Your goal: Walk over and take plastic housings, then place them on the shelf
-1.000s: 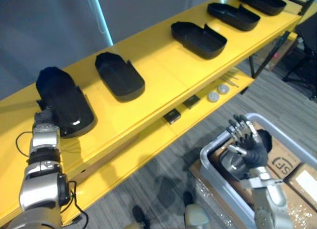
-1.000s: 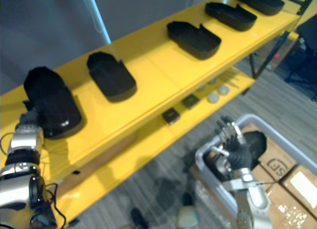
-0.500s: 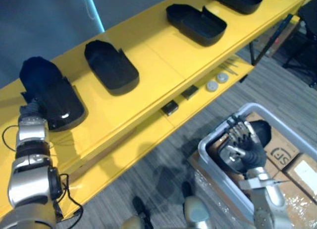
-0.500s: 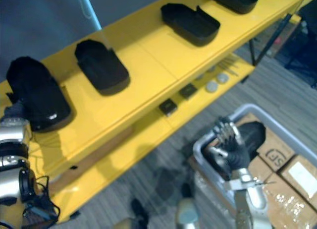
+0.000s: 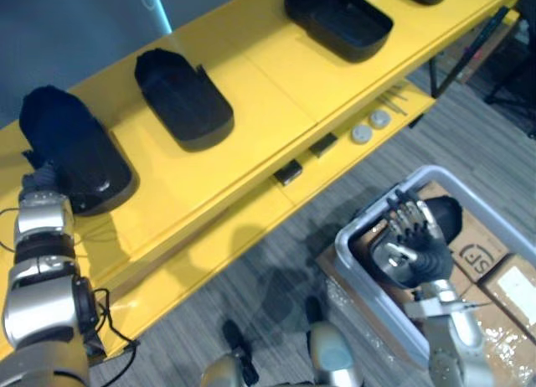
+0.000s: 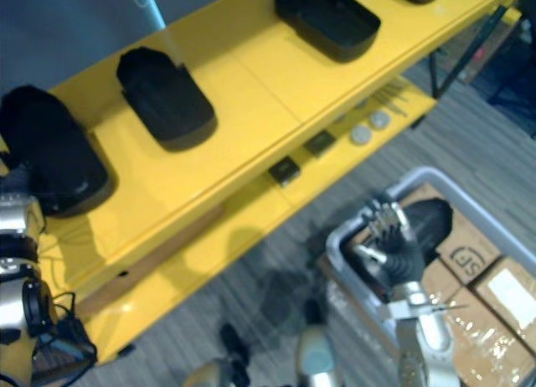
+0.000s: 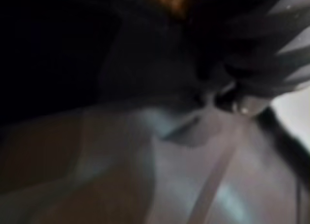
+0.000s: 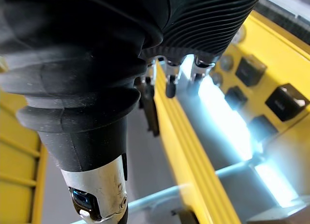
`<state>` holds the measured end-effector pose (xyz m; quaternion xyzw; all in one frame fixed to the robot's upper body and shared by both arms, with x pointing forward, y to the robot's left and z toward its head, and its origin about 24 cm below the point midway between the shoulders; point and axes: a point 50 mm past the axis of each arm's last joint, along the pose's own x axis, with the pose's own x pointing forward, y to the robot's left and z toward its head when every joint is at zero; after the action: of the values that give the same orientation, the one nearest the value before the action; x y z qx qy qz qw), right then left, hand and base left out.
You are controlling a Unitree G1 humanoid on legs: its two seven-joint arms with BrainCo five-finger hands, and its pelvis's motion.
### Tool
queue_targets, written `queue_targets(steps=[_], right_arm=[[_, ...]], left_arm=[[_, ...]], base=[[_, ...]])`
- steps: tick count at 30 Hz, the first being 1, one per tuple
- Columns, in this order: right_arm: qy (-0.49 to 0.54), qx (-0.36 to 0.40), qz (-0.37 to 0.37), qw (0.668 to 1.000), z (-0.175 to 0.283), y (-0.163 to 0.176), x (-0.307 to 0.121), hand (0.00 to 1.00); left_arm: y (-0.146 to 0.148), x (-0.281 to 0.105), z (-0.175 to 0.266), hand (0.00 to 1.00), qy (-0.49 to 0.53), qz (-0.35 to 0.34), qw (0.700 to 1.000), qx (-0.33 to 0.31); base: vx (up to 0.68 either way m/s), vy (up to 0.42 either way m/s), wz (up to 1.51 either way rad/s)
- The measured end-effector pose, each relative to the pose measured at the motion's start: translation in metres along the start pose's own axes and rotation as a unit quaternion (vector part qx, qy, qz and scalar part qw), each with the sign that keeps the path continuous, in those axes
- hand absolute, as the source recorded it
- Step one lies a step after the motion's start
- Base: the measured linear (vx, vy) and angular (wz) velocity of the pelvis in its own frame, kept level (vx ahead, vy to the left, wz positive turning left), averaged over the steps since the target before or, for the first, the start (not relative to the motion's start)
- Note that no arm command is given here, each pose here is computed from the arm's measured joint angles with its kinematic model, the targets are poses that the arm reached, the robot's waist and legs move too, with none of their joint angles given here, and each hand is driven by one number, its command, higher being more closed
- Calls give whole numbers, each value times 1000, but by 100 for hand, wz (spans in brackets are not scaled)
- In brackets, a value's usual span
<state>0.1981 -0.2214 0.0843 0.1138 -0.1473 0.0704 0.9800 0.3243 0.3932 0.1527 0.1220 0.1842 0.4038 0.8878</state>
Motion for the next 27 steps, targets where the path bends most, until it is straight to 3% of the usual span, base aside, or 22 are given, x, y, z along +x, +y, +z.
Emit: queue_targets(steps=[13,27], right_arm=[[1,5,-1,1000,-2,7,4,0],[-3,7,-7,1000,-3,7,-4,0]], left_arm=[[-7,-4,18,0,-19,16,999,21],[2,-7,31,0,-49,99,992,-58]], base=[[2,-2,6],[1,2,-1]])
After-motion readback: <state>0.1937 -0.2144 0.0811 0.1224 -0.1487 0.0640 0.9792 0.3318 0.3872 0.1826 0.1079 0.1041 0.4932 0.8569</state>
